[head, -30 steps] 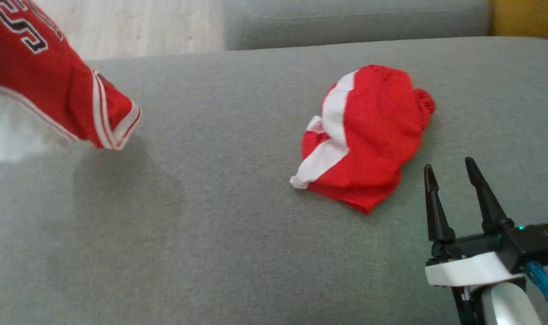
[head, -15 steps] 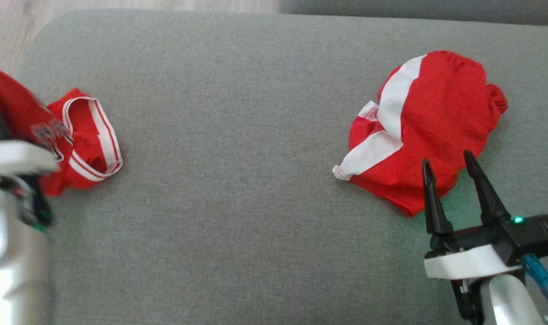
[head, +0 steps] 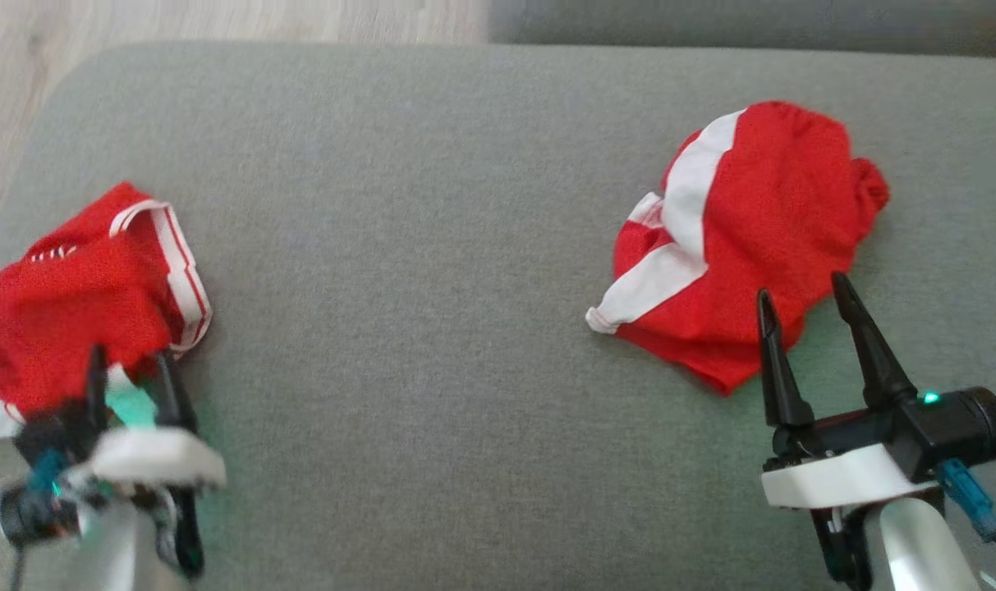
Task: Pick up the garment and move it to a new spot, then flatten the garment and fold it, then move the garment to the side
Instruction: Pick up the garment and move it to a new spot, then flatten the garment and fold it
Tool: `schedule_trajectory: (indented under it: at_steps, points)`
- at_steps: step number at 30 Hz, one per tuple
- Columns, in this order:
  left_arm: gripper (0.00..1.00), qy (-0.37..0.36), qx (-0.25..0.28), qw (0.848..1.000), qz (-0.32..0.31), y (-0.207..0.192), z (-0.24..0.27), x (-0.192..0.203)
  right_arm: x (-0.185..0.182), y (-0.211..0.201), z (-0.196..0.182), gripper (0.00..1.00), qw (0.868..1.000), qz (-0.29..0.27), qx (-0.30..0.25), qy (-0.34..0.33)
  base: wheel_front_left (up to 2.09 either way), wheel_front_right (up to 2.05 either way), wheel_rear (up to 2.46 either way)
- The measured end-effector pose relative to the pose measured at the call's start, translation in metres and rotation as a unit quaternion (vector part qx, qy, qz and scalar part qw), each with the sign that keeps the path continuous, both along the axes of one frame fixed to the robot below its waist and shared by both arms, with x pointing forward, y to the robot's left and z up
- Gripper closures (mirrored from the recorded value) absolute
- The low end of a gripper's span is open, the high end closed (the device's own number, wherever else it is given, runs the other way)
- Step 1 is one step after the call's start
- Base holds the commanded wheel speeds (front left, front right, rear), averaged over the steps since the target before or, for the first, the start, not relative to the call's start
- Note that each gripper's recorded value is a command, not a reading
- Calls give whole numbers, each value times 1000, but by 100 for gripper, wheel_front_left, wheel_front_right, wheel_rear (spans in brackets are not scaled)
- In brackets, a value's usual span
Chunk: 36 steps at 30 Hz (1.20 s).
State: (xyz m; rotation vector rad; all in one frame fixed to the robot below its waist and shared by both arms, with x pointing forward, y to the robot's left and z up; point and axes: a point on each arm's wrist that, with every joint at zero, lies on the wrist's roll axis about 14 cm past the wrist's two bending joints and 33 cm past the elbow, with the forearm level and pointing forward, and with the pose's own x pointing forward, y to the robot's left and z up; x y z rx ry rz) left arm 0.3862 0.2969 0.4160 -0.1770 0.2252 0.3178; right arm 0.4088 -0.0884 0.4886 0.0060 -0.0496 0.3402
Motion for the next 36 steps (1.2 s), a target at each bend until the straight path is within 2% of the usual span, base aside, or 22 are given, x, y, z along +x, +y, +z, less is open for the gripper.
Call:
schedule_trajectory:
  at_steps: [5,11,19,23,27,36]
  points:
    - [0,15,2,999,-35,-38,-14,-31,-11,-11,16,0,1000,-16,16,-16,0,0,0]
    - [0,-36,-2,994,-104,-93,11,-36,-29,-28,26,0,999,-41,23,-25,0,0,0]
    - [0,-128,24,971,-200,-169,70,-36,-54,-54,34,0,996,-81,25,-37,0,0,0]
    - [0,-145,27,968,-203,-176,81,-46,-72,-63,32,0,994,-96,38,-33,0,0,0]
    - [0,-128,18,968,-214,-180,69,-67,-91,-72,23,0,993,-112,41,-20,0,0,0]
    - [0,-125,19,967,-223,-185,67,-72,-100,-75,23,0,992,-119,43,-20,0,0,0]
